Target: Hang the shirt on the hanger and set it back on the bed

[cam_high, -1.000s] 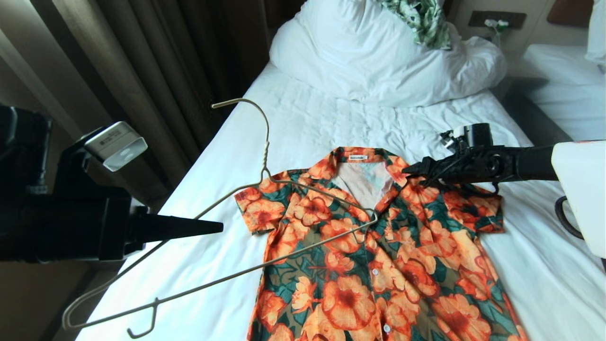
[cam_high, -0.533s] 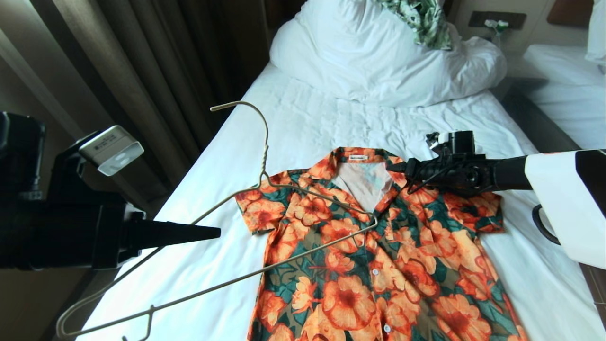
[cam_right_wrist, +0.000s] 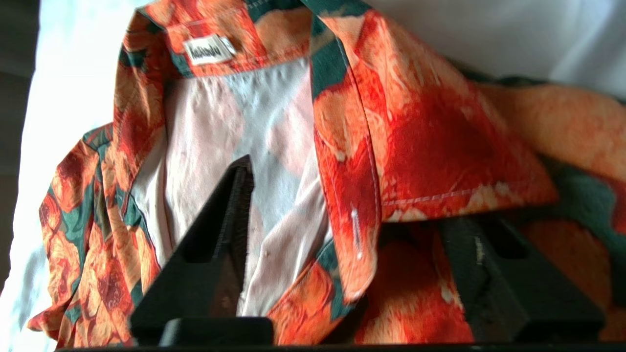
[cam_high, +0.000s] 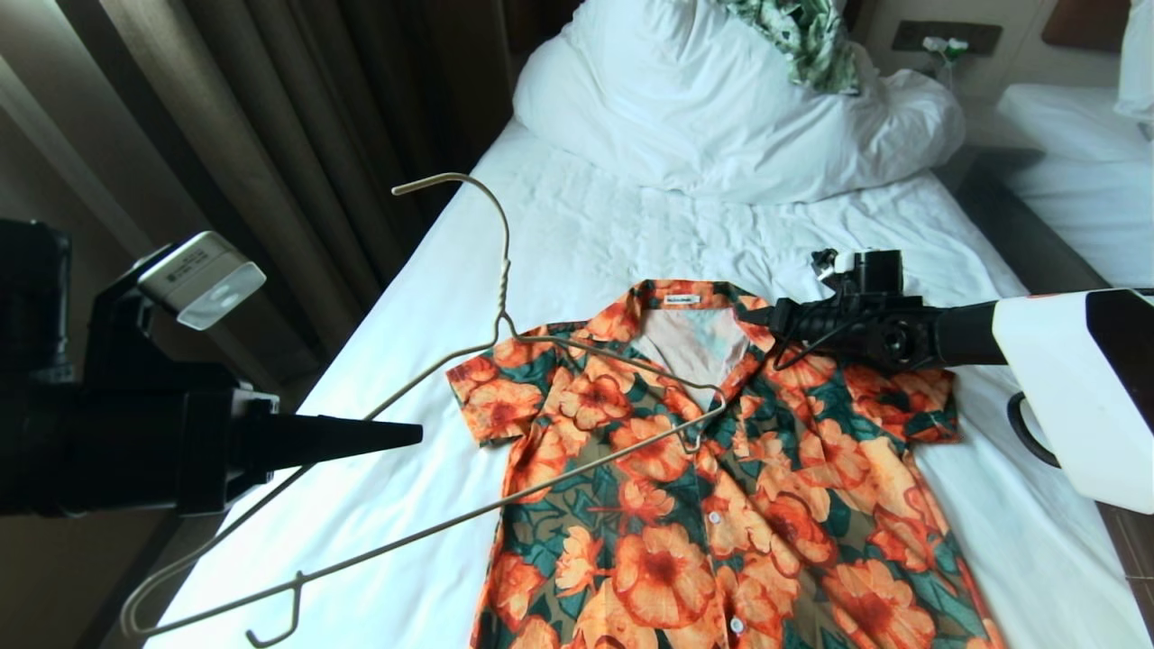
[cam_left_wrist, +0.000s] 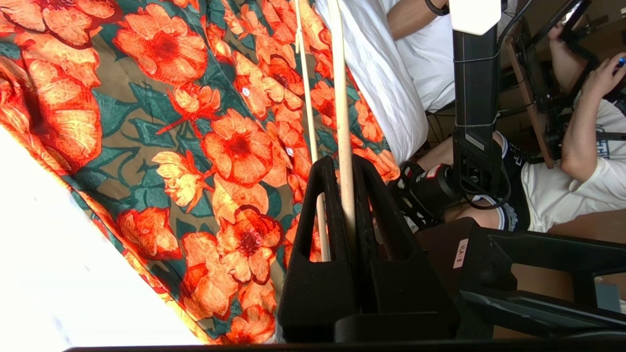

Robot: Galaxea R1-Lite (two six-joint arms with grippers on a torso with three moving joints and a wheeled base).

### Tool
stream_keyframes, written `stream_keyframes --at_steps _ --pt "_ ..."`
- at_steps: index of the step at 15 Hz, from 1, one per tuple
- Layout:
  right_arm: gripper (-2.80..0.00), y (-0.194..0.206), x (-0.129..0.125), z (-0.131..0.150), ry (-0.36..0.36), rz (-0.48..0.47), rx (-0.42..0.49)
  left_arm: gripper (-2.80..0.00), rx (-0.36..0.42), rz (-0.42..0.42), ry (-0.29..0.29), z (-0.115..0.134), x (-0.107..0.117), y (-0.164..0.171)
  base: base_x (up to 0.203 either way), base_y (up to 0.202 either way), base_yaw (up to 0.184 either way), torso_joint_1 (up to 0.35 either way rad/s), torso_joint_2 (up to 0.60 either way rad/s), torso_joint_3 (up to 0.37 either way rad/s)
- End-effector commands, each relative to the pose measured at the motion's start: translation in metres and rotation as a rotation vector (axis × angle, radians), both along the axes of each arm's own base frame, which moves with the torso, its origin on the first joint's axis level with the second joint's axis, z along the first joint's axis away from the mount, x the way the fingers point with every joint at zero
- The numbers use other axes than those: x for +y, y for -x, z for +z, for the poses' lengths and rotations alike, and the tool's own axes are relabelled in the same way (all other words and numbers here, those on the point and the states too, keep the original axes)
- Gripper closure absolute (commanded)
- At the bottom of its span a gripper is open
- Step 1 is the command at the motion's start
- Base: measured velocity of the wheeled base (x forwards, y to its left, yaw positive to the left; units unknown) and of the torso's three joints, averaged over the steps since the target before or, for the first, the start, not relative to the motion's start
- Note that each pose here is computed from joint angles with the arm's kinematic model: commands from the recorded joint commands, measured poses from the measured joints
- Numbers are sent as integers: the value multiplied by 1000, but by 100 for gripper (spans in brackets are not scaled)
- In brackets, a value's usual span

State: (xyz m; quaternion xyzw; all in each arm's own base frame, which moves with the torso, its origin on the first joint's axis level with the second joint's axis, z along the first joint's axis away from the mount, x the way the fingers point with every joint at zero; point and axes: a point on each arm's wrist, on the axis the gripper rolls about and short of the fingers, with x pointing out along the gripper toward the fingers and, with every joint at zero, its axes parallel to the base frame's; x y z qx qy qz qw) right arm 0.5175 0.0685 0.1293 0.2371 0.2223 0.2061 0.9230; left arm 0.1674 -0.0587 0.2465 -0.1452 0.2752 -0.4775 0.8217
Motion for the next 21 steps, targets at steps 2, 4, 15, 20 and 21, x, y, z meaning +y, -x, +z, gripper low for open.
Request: stream_keyframes --at_steps 2,4,15,20,21 --pt "0 -5 1 -6 -7 3 -44 0 -3 -3 4 1 1 3 0 0 0 0 0 0" --pt "0 -6 2 -9 -7 7 -42 0 -7 -2 5 1 1 5 0 0 0 0 0 0" --pt "0 50 -35 87 -14 -61 -5 0 -26 2 16 0 0 1 0 0 0 0 0 0" --pt "0 109 -34 146 -47 37 -36 0 -66 7 59 9 -3 -1 0 0 0 0 0 0" --pt "0 121 -32 153 -52 61 -40 0 -71 -2 61 11 -5 -4 0 0 0 0 0 0"
